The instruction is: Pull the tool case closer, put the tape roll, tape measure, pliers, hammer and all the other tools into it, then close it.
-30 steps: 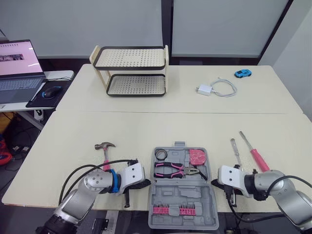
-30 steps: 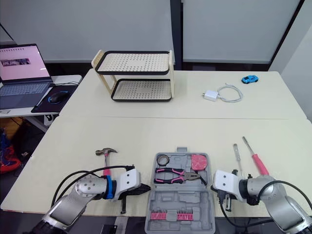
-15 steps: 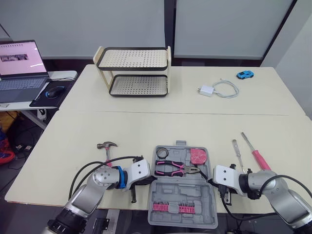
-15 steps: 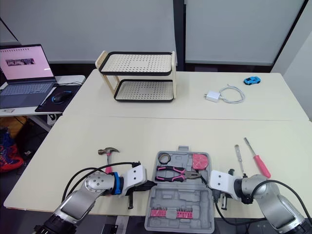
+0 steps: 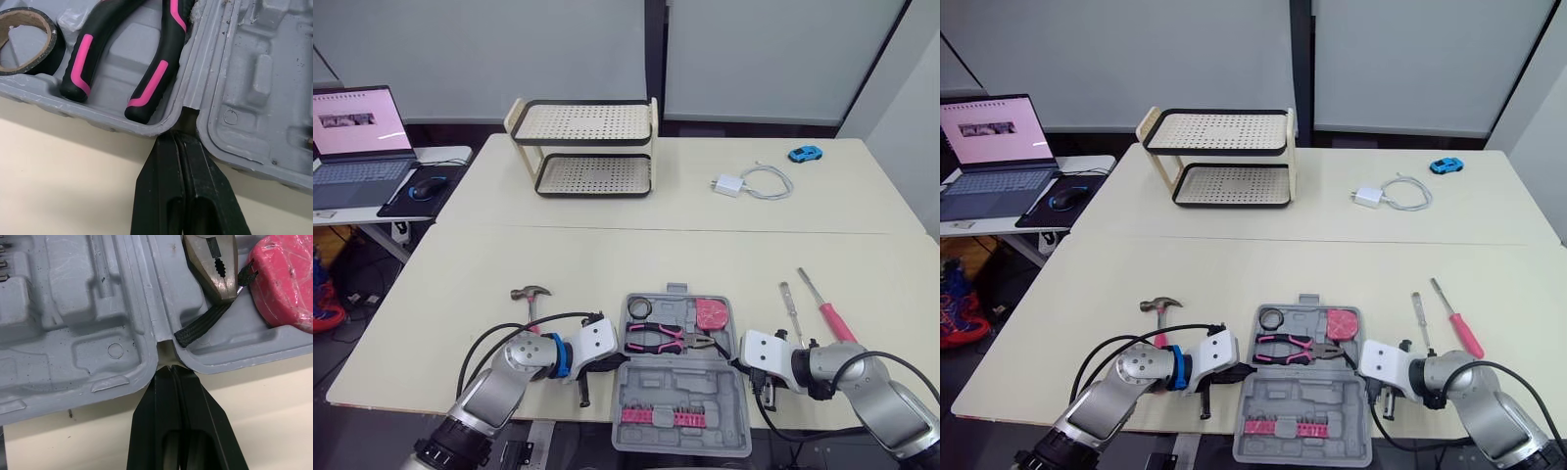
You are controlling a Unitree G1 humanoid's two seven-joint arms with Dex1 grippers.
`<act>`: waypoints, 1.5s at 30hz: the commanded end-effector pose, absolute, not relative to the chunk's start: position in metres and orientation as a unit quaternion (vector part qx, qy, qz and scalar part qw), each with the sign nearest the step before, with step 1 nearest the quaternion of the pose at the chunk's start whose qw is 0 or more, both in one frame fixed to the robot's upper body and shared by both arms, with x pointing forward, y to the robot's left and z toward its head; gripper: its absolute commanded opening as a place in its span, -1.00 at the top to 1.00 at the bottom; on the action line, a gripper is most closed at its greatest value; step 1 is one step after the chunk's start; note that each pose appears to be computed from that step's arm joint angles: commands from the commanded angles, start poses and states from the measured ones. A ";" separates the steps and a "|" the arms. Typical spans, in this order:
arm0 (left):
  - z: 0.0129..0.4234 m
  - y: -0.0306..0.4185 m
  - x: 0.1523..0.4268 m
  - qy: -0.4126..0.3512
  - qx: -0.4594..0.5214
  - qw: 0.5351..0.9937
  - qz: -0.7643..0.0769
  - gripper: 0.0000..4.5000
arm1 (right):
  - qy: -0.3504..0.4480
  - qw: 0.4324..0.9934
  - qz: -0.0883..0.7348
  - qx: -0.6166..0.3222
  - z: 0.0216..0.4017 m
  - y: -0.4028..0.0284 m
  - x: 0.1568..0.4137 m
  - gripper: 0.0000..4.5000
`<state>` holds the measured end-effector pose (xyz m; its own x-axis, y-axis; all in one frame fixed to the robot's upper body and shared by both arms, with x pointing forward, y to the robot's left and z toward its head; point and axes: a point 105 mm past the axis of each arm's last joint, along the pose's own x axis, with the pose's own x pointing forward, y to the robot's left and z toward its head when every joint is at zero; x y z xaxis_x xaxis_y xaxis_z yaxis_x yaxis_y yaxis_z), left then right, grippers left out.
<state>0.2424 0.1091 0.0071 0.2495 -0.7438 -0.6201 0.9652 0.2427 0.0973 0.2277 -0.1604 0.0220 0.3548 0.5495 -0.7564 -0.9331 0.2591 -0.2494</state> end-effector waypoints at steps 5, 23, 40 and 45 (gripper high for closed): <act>0.006 0.090 0.252 0.212 0.244 0.748 -0.579 0.99 | 0.232 0.749 0.513 -0.349 0.036 -0.144 0.240 1.00; 0.017 0.076 0.289 0.172 0.274 0.754 -0.572 0.99 | 0.218 0.773 0.478 -0.356 0.043 -0.153 0.268 1.00; 0.021 0.070 0.305 0.161 0.285 0.761 -0.560 0.99 | 0.208 0.787 0.450 -0.368 0.050 -0.161 0.287 1.00; 0.023 0.073 0.310 0.160 0.290 0.764 -0.553 0.99 | 0.206 0.788 0.448 -0.368 0.050 -0.161 0.290 1.00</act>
